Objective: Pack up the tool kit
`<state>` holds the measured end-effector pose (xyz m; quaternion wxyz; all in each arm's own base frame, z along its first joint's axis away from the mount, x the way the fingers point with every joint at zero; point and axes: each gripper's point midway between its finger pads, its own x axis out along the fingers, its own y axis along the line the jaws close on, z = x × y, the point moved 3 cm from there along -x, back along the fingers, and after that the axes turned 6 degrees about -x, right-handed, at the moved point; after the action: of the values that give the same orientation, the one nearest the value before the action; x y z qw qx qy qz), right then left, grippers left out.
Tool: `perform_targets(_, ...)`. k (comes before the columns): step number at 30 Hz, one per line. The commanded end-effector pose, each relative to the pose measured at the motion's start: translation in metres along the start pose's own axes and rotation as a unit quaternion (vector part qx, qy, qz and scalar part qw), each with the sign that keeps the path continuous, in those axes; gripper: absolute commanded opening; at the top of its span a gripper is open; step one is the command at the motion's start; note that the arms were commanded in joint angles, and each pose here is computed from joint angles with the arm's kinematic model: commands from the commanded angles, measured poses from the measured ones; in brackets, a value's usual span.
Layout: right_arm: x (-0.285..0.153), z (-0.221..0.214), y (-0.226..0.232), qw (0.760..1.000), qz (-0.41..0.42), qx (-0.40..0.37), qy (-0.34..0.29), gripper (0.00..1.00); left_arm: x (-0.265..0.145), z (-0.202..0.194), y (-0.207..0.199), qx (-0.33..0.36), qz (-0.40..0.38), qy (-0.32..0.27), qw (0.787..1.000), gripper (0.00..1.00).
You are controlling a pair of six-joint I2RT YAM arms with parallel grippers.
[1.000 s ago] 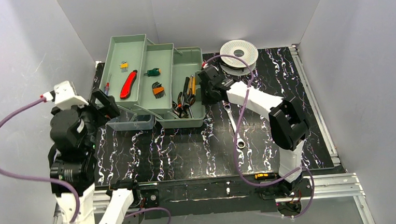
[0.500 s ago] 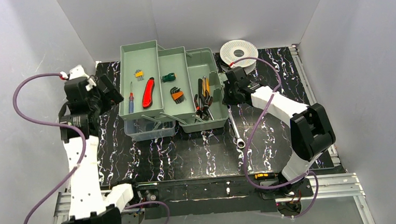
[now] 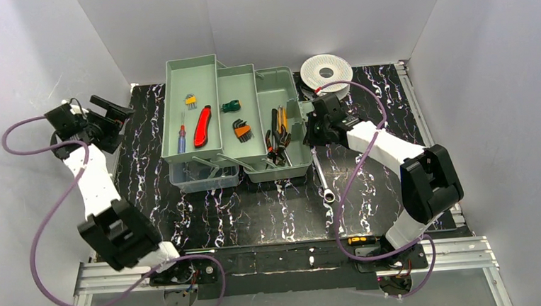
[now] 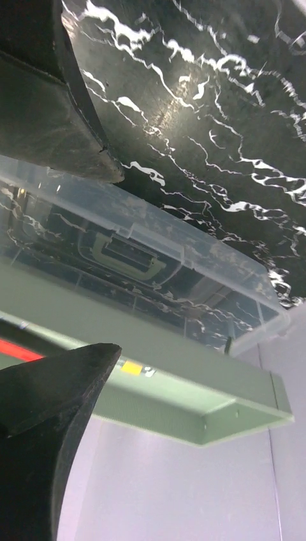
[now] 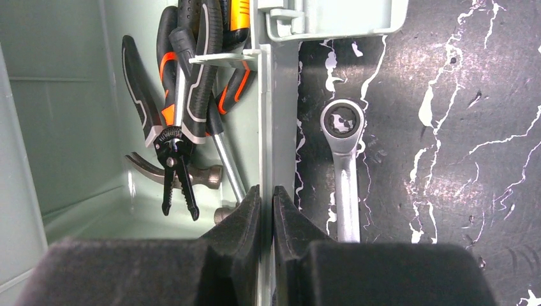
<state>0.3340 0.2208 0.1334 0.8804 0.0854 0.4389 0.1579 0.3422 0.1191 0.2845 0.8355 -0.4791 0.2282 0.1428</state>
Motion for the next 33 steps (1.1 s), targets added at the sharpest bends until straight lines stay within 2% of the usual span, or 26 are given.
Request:
perform_targets(1, -0.017, -0.001, 0.021, 0.998, 0.060, 0.009, 0.012, 0.11, 0.036, -0.013, 0.010, -0.021, -0.054, 0.068, 0.996, 0.98)
perform_targets(8, -0.022, 0.000, 0.028, 0.996, 0.085, 0.005, 0.009, 0.11, 0.081, -0.031, 0.031, -0.080, -0.110, 0.166, 0.977, 0.93)
perform_targets(12, -0.025, 0.001, 0.031, 0.995, 0.095, 0.002, 0.006, 0.11, 0.085, -0.051, 0.040, -0.040, -0.103, 0.195, 0.975, 0.92)
perform_targets(14, -0.026, 0.001, 0.033, 0.995, 0.102, 0.002, 0.006, 0.11, 0.089, -0.061, 0.049, -0.022, -0.076, 0.218, 0.973, 0.88)
perform_targets(17, -0.027, -0.001, 0.035, 0.994, 0.109, 0.002, 0.009, 0.11, 0.096, -0.079, 0.052, -0.009, -0.062, 0.258, 0.964, 0.74)
perform_targets(21, -0.026, -0.003, 0.034, 0.994, 0.111, 0.002, 0.010, 0.11, 0.102, -0.109, 0.046, 0.032, -0.050, 0.320, 0.946, 0.68)
perform_targets(22, -0.027, -0.004, 0.034, 0.994, 0.111, 0.002, 0.011, 0.11, 0.103, -0.113, 0.046, 0.043, -0.039, 0.328, 0.943, 0.63)
perform_targets(24, -0.026, -0.004, 0.034, 0.994, 0.111, 0.001, 0.012, 0.11, 0.104, -0.114, 0.050, 0.053, -0.016, 0.332, 0.942, 0.53)
perform_targets(27, -0.027, -0.004, 0.034, 0.994, 0.110, 0.001, 0.011, 0.11, 0.106, -0.109, 0.060, 0.074, 0.026, 0.321, 0.944, 0.46)
perform_targets(31, -0.026, -0.003, 0.035, 0.994, 0.113, 0.002, 0.011, 0.11, 0.104, -0.108, 0.067, 0.134, 0.080, 0.310, 0.938, 0.22)
perform_targets(33, -0.025, -0.003, 0.035, 0.994, 0.112, 0.002, 0.013, 0.11, 0.103, -0.106, 0.066, 0.168, 0.099, 0.298, 0.934, 0.16)
